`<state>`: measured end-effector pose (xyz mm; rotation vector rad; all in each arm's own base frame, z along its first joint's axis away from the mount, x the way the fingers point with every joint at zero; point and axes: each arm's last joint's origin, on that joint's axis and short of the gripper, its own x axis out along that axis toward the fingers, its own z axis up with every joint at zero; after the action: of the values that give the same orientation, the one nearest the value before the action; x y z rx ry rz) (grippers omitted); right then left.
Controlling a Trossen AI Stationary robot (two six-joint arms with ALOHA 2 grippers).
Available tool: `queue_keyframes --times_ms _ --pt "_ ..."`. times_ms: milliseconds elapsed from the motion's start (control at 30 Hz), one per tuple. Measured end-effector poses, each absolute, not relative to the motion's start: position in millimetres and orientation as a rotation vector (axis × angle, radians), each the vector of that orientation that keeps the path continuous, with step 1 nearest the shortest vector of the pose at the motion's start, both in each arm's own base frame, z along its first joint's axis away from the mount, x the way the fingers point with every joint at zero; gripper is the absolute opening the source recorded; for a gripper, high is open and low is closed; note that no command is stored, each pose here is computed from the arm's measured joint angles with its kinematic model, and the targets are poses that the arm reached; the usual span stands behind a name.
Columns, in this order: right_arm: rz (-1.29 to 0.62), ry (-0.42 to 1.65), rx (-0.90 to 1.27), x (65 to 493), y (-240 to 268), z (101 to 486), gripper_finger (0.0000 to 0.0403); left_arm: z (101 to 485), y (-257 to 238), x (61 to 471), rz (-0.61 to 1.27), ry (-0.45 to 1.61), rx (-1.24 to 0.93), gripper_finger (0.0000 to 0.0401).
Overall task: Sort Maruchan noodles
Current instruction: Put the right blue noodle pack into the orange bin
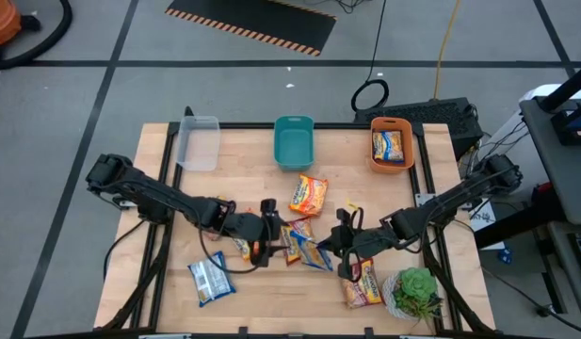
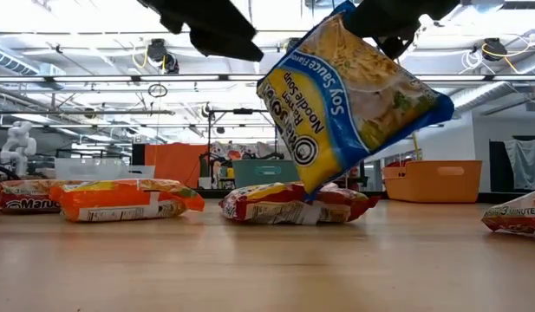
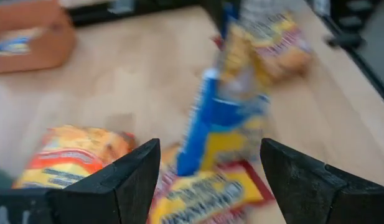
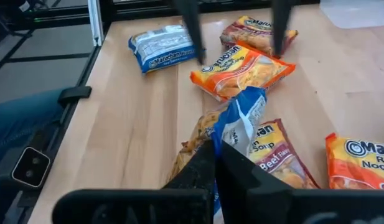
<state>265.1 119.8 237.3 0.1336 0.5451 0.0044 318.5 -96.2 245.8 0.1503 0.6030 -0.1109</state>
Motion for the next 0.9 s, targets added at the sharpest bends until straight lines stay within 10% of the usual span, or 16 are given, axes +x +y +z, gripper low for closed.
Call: queue_keyframes --times_ms 900 --pt "-0.047 0.415 -0.020 248 111 269 0.0000 246 -23 331 -0.290 0.554 0.198 0.0280"
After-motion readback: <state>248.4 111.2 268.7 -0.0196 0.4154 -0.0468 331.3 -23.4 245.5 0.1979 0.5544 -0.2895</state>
